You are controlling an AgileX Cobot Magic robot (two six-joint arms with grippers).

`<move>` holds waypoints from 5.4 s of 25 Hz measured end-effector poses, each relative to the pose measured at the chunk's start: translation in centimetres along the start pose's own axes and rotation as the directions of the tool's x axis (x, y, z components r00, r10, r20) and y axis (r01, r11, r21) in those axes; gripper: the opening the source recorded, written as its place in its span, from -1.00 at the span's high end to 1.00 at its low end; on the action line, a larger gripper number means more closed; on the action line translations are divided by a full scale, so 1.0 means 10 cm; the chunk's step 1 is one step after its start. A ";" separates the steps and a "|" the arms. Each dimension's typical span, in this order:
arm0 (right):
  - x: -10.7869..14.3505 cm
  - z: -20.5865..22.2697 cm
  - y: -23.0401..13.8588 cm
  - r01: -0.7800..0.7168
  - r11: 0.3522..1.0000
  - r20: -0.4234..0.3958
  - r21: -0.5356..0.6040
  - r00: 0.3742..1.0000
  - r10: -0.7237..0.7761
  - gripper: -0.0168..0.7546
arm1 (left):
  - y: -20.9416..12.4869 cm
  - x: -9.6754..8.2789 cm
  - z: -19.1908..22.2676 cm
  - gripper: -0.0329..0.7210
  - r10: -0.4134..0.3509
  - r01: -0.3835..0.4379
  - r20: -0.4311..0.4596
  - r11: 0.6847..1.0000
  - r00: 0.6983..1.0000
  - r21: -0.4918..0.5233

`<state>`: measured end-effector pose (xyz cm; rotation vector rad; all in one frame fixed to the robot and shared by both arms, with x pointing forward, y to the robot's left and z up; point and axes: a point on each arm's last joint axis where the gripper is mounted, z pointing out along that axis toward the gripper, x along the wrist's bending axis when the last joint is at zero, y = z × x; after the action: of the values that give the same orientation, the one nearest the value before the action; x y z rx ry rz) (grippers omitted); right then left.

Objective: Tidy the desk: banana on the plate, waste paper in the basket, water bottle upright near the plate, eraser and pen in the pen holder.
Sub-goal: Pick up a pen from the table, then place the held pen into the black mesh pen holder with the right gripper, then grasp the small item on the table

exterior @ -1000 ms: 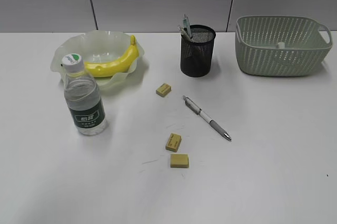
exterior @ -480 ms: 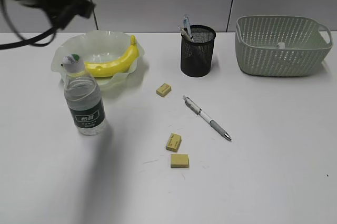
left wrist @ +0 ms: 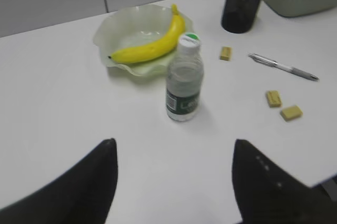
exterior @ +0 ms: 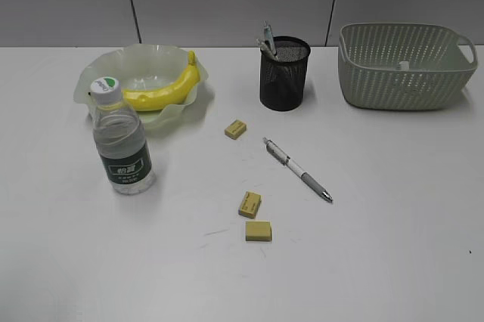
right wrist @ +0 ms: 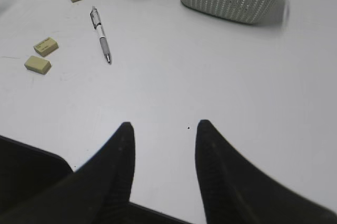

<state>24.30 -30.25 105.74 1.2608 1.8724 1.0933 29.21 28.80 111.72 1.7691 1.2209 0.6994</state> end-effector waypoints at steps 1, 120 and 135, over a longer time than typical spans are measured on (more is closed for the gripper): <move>0.00 0.00 0.00 0.000 1.000 0.000 0.000 1.000 0.000 0.13 | -0.12 0.01 -0.10 -0.44 0.017 -0.017 0.036 1.000 0.999 0.001; -0.01 -0.10 0.13 -0.025 0.990 -0.010 -0.139 1.000 0.024 -0.13 | -0.07 -0.05 0.31 -0.20 -0.029 0.027 -0.032 0.997 0.999 -0.067; -0.01 -0.08 -0.04 -0.043 0.997 -0.009 -0.056 0.999 0.042 0.03 | 0.82 -1.51 2.72 0.05 0.126 -0.274 0.448 0.920 0.885 0.282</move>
<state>23.50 -30.64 105.76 1.2712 1.8149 1.1670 49.53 4.43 106.14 2.2167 0.8974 0.1948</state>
